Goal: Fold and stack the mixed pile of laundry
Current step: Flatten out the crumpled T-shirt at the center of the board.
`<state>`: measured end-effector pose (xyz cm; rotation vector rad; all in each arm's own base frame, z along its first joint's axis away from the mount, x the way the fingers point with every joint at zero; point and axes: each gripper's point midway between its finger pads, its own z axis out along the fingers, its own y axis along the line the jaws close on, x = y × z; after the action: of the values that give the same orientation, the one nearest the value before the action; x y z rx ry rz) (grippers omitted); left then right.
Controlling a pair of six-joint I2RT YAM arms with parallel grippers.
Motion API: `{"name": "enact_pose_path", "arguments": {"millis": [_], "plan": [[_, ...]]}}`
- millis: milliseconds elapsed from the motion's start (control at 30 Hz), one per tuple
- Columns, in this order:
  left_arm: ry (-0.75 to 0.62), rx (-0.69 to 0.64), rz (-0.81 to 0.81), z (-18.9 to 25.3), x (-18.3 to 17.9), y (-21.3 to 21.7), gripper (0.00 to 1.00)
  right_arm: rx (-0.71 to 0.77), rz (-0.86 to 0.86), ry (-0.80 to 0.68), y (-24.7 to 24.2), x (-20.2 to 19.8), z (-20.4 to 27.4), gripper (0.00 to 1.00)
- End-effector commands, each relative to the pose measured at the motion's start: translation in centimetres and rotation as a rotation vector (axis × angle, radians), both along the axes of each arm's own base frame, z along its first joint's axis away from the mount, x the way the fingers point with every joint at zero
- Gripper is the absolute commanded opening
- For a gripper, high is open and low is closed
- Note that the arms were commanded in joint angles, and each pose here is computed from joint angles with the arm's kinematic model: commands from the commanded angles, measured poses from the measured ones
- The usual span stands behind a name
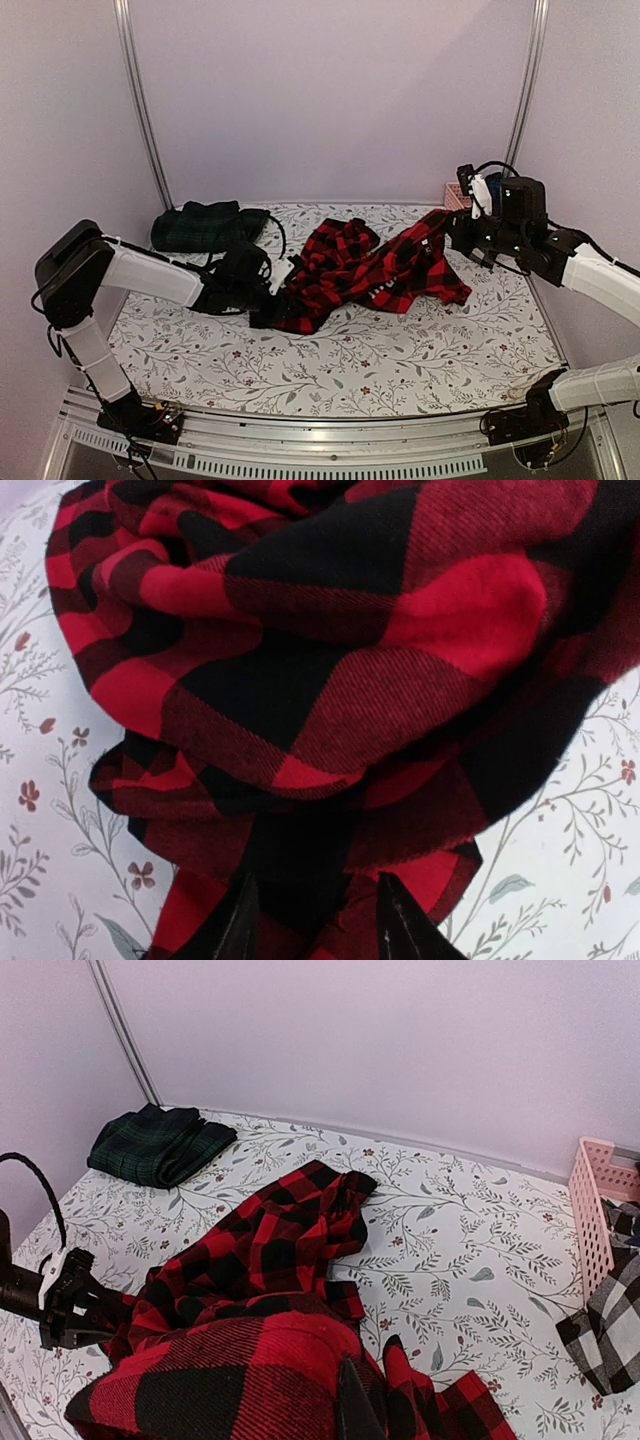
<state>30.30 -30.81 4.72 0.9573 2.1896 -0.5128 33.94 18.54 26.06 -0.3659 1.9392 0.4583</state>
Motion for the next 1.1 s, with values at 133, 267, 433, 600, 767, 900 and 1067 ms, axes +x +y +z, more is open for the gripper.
{"name": "enact_pose_path", "arguments": {"millis": [133, 267, 433, 600, 767, 900, 1067], "plan": [[-0.215, -0.046, -0.008, 4.3, 2.6, -1.2, 0.0, 0.031, 0.05, -0.108, 1.2, 2.2, 5.2, 0.0], [-0.257, -0.1, -0.011, 6.6, 1.9, -0.5, 0.0, 0.047, 0.098, -0.087, 2.7, 3.1, 5.1, 0.0], [-0.204, -0.075, -0.107, 4.9, 0.2, -0.9, 0.31, 0.048, 0.1, -0.084, 2.9, 3.4, 5.1, 0.0], [-0.224, -0.031, -0.13, 2.7, 0.6, -0.8, 0.43, 0.046, 0.051, -0.106, 1.8, 3.4, 6.1, 0.0], [-0.17, 0.006, -0.11, 0.3, 2.0, -1.0, 0.57, 0.07, 0.027, -0.134, 1.2, 3.6, 7.9, 0.0], [-0.049, 0.088, -0.066, -3.5, 2.9, -0.4, 0.69, 0.067, 0.028, -0.135, 1.4, 4.2, 8.5, 0.0], [0.101, 0.118, -0.022, -6.6, 1.8, 1.1, 0.58, 0.069, 0.014, -0.154, 1.1, 4.6, 9.5, 0.0]]}}
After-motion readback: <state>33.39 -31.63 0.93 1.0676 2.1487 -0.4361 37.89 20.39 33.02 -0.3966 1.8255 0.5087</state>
